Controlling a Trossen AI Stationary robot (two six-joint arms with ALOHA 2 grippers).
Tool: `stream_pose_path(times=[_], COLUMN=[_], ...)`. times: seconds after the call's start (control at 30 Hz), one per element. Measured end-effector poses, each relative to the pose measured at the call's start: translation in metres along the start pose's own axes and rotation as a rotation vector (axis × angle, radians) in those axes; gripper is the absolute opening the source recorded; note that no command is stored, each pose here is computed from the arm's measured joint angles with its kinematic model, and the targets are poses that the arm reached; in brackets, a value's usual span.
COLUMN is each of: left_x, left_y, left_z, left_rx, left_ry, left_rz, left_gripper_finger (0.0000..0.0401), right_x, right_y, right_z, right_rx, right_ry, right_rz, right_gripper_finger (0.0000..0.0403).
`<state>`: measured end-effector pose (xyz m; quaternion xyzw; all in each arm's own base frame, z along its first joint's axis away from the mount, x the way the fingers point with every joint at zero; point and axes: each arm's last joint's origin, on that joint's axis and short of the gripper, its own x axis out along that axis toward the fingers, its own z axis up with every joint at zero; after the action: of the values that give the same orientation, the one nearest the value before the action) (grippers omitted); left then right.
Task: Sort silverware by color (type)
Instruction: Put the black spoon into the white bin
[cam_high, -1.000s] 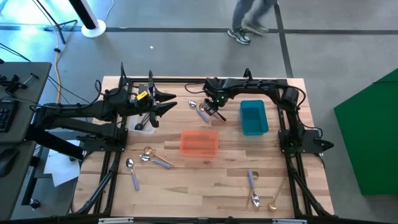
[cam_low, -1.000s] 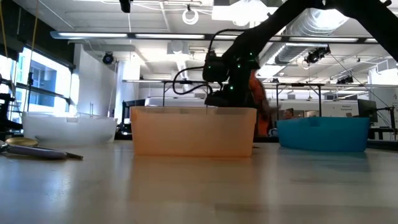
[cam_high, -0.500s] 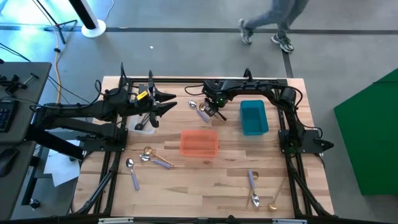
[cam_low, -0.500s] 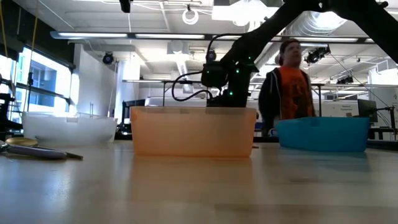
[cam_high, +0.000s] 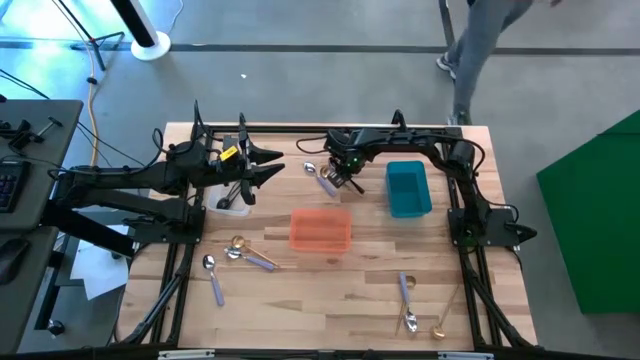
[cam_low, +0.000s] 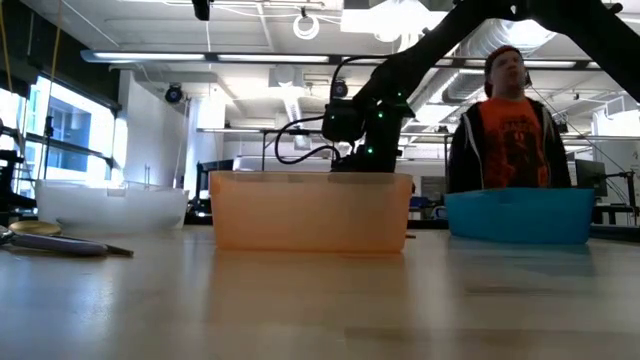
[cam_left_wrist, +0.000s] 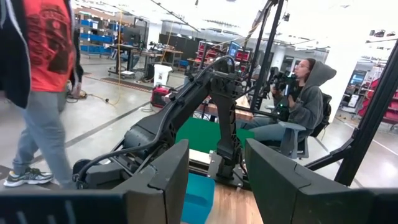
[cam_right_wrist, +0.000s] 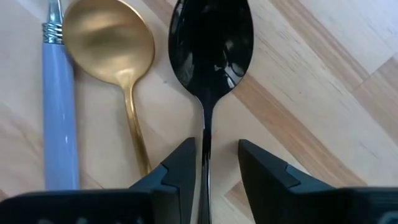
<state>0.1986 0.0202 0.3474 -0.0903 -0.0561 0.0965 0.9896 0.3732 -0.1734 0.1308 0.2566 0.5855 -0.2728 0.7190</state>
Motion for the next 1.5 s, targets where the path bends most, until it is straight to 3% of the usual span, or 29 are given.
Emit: stream_pose_path(times=[0.2,0.4,0.87,1.17,1.33,1.5], left_x=[0.000,0.000,0.000,0.000,0.000,0.000], left_y=[0.000,0.000,0.000,0.000,0.000,0.000], left_z=[0.000,0.000,0.000,0.000,0.000,0.000], left_rx=[0.000,0.000,0.000,0.000,0.000,0.002], left_ry=[0.000,0.000,0.000,0.001,0.001,0.002], left_rz=[0.000,0.000,0.000,-0.003,-0.004,-0.004], left_gripper_finger=[0.0146,0.0146,0.0146,0.0146,0.0146,0.0146], right_x=[0.001,0.002,-0.019,-0.074,-0.100,-0.118], right_y=[0.000,0.001,-0.002,-0.005,-0.015,-0.022], right_z=[-0.002,-0.003,-0.009,-0.011,-0.042,-0.093], right_rx=[-0.008,-0.054,-0.075,-0.093,-0.057,0.017], right_ry=[0.013,0.032,0.046,-0.093,-0.202,-0.368], right_rz=[-0.012,0.000,0.015,0.031,0.071,0.209], right_gripper_finger=[0.0085,0.0008,0.0002,0.0001,0.0001,0.0000])
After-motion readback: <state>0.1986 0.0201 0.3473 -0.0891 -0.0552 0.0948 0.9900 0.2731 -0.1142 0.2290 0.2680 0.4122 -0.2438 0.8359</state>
